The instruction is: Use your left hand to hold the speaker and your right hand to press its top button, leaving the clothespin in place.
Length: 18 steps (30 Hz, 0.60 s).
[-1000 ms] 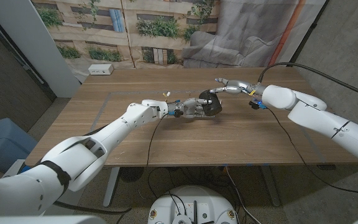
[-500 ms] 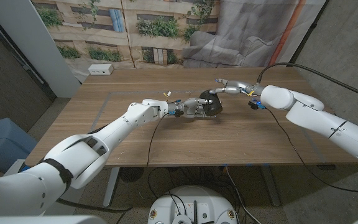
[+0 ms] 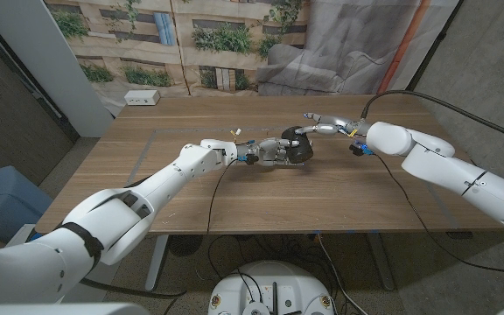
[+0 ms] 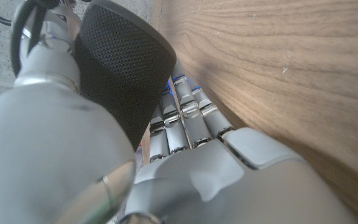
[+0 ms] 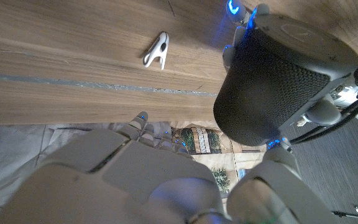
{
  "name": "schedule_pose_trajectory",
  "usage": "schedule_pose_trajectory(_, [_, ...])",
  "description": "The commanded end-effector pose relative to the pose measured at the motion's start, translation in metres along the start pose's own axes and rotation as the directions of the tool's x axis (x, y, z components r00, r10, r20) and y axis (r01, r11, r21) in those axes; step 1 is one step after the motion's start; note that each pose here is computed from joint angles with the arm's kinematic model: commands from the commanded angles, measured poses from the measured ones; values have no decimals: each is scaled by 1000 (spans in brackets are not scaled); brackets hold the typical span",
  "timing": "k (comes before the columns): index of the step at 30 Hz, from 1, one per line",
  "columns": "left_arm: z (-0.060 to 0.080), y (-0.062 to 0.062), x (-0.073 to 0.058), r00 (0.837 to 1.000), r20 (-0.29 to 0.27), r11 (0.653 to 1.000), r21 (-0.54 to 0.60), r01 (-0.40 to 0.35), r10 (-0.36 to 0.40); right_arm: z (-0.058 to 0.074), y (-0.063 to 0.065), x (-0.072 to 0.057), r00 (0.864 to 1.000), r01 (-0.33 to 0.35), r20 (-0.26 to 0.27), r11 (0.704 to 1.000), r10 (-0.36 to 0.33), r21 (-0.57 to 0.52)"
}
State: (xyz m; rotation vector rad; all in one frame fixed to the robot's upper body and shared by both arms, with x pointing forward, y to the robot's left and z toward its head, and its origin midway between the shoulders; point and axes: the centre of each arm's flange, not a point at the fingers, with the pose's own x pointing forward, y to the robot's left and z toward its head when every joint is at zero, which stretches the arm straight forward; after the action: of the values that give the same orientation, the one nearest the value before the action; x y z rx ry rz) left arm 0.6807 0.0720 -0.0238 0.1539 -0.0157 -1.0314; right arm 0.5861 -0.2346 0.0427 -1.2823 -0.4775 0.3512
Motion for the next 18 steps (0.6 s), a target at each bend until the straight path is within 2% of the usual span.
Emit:
schedule_pose_trajectory(1, [-2,-2,0,1000,-1,1000,0,6,-6,-1,5,1,1000,-9,-8,1000,9,2])
schedule_pose_trajectory(18, [-1,-4,2,1000,-5,1000,10,11,-11,-6,4,-1,1000,-6,-20,1000,6,7])
